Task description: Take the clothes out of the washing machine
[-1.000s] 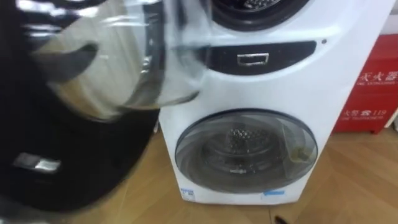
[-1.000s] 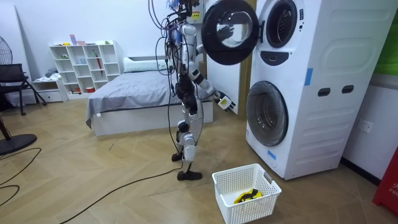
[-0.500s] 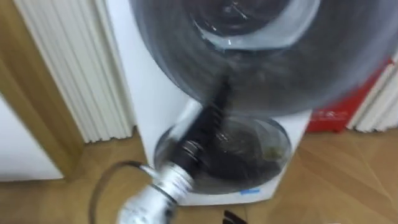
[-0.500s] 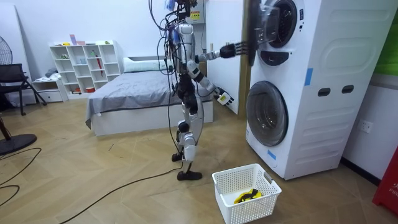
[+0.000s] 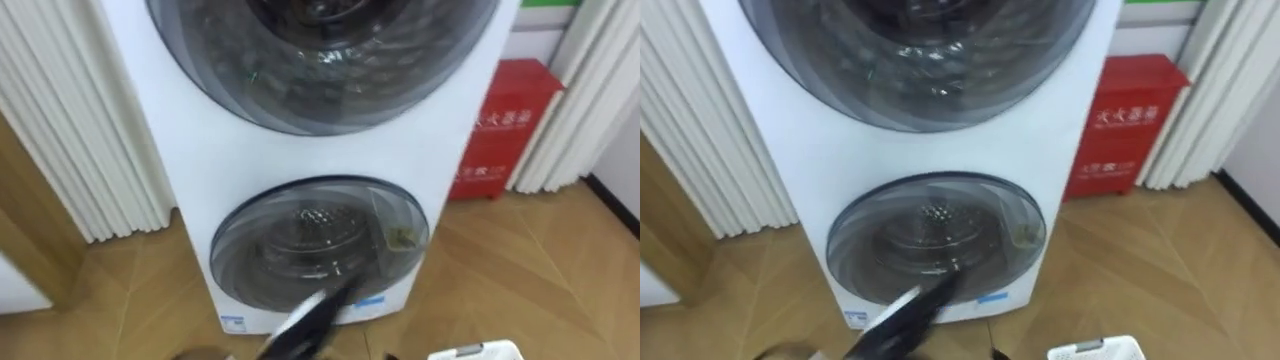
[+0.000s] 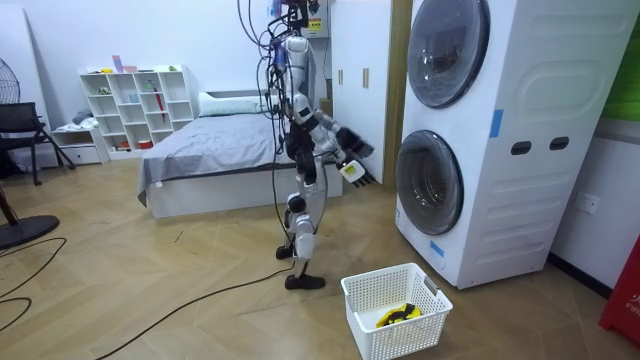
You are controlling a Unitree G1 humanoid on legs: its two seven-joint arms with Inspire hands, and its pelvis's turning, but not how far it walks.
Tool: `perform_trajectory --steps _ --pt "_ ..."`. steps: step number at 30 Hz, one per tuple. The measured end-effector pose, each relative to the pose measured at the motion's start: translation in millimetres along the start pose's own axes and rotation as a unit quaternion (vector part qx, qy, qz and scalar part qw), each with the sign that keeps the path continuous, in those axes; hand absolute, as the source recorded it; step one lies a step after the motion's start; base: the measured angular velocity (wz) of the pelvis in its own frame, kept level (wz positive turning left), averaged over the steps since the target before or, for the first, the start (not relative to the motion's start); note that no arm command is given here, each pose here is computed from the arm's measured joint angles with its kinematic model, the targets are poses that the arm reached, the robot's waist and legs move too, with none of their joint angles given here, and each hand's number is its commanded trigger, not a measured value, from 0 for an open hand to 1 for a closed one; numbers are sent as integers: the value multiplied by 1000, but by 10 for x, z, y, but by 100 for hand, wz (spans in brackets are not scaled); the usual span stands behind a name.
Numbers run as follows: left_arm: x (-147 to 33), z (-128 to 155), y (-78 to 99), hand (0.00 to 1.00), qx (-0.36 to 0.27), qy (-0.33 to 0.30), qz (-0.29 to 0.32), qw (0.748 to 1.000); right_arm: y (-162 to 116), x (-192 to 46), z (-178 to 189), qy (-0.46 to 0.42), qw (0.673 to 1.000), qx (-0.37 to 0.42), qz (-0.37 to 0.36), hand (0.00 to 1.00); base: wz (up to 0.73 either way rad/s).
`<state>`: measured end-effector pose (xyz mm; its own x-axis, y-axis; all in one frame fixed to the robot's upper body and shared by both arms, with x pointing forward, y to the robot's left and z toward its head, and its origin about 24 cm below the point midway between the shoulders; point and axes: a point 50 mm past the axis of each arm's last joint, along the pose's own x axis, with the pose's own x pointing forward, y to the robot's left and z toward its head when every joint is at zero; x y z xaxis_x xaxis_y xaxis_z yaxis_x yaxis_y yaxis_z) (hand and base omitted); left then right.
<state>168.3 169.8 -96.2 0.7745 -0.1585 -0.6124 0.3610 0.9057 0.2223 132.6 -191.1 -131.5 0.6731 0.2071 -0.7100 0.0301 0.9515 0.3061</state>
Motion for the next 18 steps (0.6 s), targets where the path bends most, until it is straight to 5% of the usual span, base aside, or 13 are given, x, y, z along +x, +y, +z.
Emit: perform_trajectory --steps 4,8,11,18 --pt "-528 -1030 396 0 -13 196 144 970 -242 -158 -284 44 997 40 -55 0 2" --pt "-1081 -1620 369 0 42 338 173 924 -365 -275 -441 68 992 58 -85 0 3" --pt "-1202 -1766 149 0 39 387 147 910 -361 -285 -508 77 990 82 -89 0 15" --pt "-1122 -1747 -187 0 0 404 114 907 -378 -337 -646 93 982 126 -110 0 7"
